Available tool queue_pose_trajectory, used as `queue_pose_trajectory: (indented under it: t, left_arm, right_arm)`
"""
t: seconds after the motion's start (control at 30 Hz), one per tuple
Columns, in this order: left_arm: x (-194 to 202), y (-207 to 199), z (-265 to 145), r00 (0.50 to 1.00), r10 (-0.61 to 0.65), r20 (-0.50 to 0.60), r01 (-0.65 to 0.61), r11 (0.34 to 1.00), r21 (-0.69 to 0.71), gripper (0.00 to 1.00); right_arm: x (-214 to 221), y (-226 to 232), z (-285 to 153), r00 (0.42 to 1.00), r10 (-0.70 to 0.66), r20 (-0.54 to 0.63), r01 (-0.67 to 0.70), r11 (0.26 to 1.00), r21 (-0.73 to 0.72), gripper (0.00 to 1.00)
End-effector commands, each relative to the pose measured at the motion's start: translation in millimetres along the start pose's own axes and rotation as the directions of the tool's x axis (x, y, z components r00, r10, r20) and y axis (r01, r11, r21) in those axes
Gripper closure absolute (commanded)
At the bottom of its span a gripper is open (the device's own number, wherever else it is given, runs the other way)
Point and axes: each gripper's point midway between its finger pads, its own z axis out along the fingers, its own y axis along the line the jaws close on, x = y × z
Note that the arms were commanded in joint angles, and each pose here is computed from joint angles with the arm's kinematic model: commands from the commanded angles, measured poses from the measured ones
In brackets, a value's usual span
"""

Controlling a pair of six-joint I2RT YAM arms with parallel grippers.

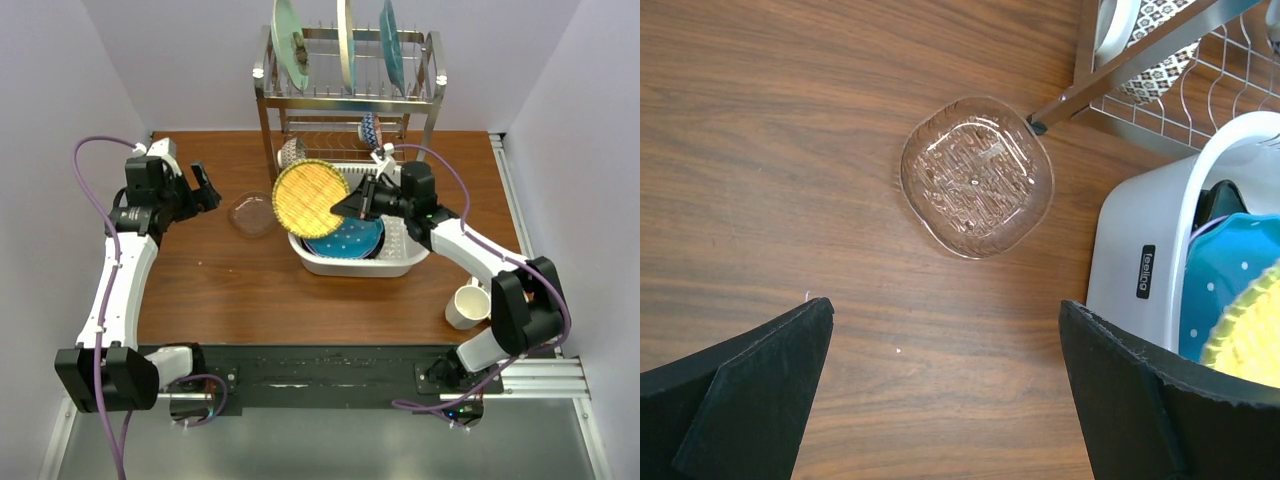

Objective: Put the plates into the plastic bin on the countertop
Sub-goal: Place the plate in the plastic bin.

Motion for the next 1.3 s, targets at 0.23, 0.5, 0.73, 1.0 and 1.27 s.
queue_pose_trajectory:
  t: [0.23, 0.5, 0.73, 1.0, 1.27]
  left_arm:
    - [2, -6, 5, 0.999, 0.034, -0.017, -0.033, 0.999, 0.041, 0.0]
    - [7, -8, 9, 0.998, 0.045, -0.038, -0.043, 0.998, 0.056, 0.0]
    - [9, -13, 13, 0.996, 0.063, -0.057, -0.059, 0.995, 0.078, 0.0]
    - [22, -17, 21, 0.996, 0.044, -0.079, -0.034, 0.992, 0.119, 0.0]
    - [36, -22, 31, 0.994, 0.043, -0.103, -0.026, 0.988, 0.153, 0.0]
  right_arm:
    - [-15, -14, -39, 0.996, -0.036, 0.078, 0.029, 0.996, 0.089, 1.0]
    - [-11, -31, -45, 0.997, -0.017, 0.071, 0.006, 0.989, 0.149, 1.0]
    - [1, -48, -49, 0.999, 0.014, 0.05, -0.025, 0.976, 0.218, 1.0]
    - [18, -68, -52, 0.999, 0.035, 0.011, -0.037, 0.957, 0.289, 1.0]
    - [23, -81, -62, 0.999, 0.035, 0.013, -0.037, 0.927, 0.374, 1.0]
